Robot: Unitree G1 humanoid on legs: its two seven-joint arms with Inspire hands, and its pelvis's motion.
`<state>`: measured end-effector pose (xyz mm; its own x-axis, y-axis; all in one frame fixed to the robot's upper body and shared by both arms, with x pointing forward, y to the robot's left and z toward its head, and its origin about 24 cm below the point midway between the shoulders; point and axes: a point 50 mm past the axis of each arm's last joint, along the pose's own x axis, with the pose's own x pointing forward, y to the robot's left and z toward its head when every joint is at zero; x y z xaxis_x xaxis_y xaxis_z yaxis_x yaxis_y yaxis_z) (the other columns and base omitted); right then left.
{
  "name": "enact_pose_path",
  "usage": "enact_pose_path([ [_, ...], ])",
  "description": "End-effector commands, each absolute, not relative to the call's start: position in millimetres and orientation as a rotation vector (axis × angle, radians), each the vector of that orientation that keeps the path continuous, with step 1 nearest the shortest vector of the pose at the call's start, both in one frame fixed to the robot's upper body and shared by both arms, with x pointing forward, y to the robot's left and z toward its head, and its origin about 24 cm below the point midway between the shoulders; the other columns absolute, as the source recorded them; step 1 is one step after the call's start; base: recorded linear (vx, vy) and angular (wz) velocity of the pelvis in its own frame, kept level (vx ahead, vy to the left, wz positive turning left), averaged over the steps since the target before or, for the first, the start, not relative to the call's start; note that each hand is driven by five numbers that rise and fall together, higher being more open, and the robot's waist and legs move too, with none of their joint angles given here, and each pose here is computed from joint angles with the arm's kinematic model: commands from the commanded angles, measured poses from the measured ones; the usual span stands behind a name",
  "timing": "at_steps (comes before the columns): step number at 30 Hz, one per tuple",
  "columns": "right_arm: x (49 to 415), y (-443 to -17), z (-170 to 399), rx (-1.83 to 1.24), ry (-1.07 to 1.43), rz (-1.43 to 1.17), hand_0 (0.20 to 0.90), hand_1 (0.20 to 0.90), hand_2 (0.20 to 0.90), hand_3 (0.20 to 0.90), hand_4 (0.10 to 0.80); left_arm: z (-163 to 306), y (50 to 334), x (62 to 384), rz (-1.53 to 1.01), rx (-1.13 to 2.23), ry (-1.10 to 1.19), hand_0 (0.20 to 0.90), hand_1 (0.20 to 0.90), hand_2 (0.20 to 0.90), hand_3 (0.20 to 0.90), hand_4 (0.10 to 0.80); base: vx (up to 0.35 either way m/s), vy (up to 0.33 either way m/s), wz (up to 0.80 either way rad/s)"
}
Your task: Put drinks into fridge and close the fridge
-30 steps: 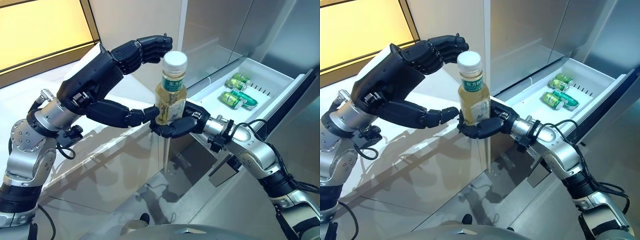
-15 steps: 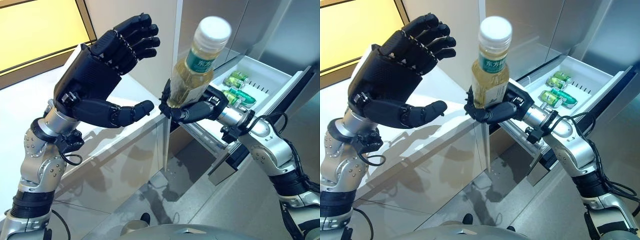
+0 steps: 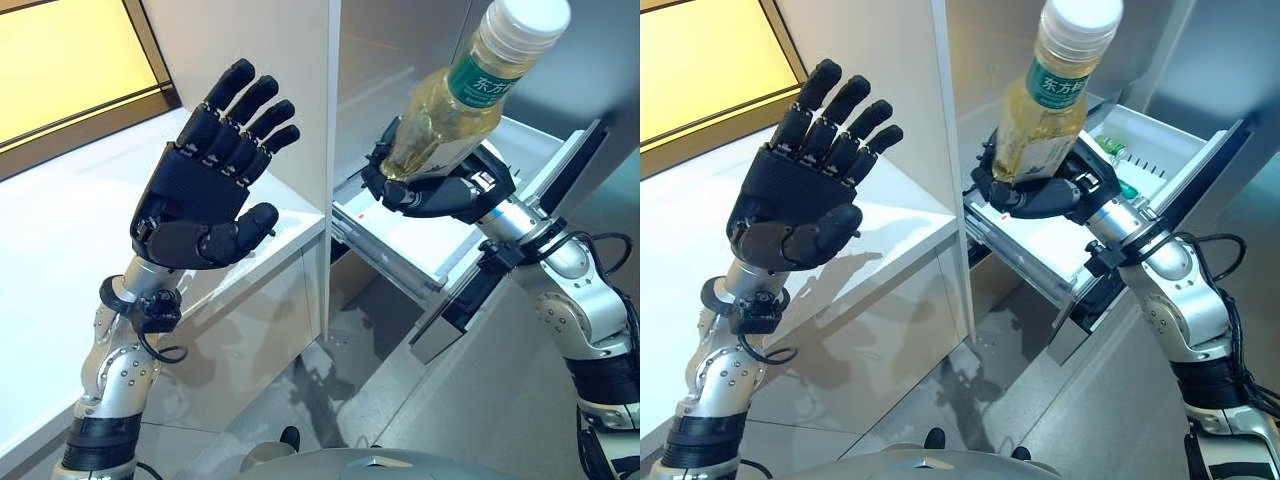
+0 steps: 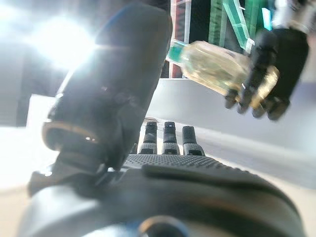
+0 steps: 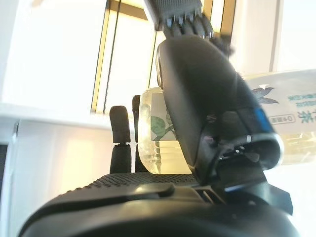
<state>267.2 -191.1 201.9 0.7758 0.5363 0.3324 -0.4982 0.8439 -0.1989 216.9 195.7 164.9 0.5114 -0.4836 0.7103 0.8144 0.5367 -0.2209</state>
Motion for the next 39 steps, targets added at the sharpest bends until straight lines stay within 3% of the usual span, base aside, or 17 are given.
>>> enact_pose_path([
  [1, 241, -198, 275, -0.078, -0.856, 0.476, 0.3, 0.3, 0.3, 0.2, 0.1, 166, 187, 211, -0.994, -0.717, -0.638, 0.9, 0.9, 0.9, 0.9, 0.8, -0.059, 0.009, -0.02],
  [10, 247, -212, 275, -0.096, -0.831, 0.364, 0.3, 0.3, 0.3, 0.2, 0.1, 124, 137, 198, -1.249, -1.259, -0.406, 0.9, 0.9, 0.9, 0.9, 0.8, -0.028, 0.004, -0.08],
  [16, 252, -218, 281, -0.103, -0.828, 0.331, 0.3, 0.3, 0.3, 0.2, 0.1, 98, 111, 179, -1.383, -1.656, -0.129, 0.9, 0.9, 0.9, 0.9, 0.8, -0.01, -0.004, -0.03],
  [26, 255, -230, 285, -0.114, -0.808, 0.333, 0.3, 0.3, 0.3, 0.2, 0.1, 38, 90, 150, -1.309, -1.63, 0.411, 0.9, 0.9, 0.9, 0.9, 0.8, -0.009, 0.002, -0.05],
  [33, 257, -237, 289, -0.134, -0.791, 0.324, 0.3, 0.3, 0.3, 0.2, 0.1, -9, 97, 124, -1.127, -1.638, 0.686, 0.9, 0.9, 0.9, 0.9, 0.8, 0.001, 0.014, -0.04],
  [39, 259, -242, 291, -0.148, -0.75, 0.311, 0.3, 0.3, 0.3, 0.2, 0.1, -60, 116, 104, -0.849, -1.382, 0.928, 0.9, 0.9, 0.9, 0.9, 0.8, 0.039, 0.024, -0.08],
])
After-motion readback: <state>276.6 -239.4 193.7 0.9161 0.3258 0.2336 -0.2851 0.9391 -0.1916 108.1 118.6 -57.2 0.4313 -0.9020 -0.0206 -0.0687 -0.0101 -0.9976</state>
